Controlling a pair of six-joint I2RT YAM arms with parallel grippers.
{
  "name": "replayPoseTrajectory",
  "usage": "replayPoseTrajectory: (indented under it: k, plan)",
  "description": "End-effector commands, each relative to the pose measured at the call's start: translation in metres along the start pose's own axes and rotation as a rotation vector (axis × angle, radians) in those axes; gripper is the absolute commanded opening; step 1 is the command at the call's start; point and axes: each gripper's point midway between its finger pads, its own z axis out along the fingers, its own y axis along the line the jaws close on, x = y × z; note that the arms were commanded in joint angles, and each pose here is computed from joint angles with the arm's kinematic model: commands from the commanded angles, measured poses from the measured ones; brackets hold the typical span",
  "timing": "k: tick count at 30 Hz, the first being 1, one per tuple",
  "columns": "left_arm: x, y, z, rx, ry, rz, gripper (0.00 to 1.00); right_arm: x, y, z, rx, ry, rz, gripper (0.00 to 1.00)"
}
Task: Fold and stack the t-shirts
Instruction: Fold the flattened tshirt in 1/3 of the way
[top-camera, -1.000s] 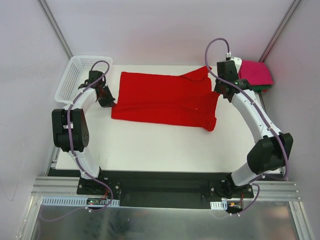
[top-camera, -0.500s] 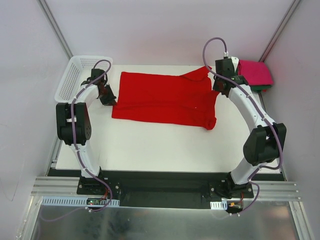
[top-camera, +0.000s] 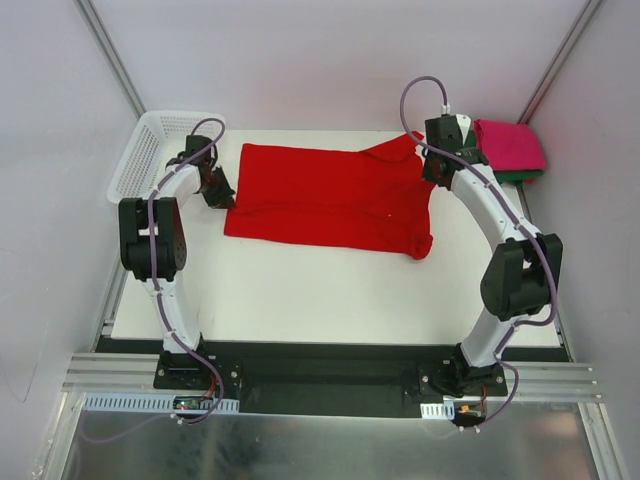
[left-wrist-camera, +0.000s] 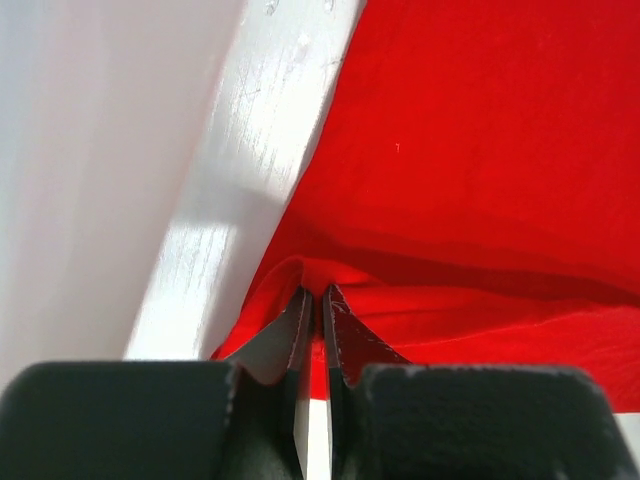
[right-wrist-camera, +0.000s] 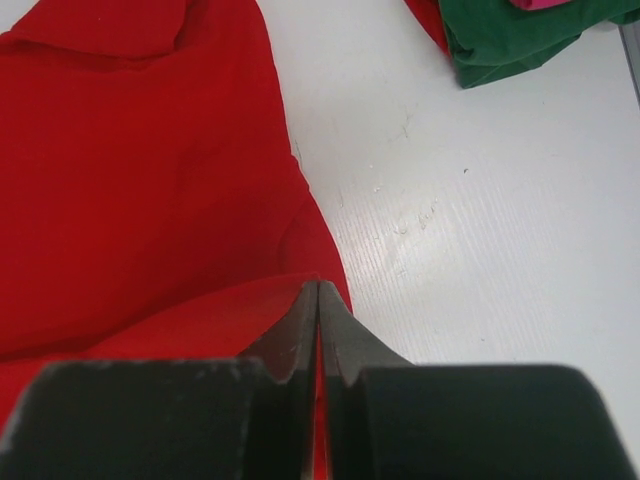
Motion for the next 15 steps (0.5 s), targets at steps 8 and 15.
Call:
replayPoseTrajectory:
  k: [8,15]
  plan:
    - [-0.02,0.002,-0.003,-0.019,-0.045,-0.013,0.74,-0.023,0.003,0.013,-0.007,-0.038,0.03,0.23]
    - [-0.028,-0.006,-0.018,0.002,-0.078,-0.007,0.99,-0.029,-0.003,0.009,0.008,-0.057,0.033,0.53]
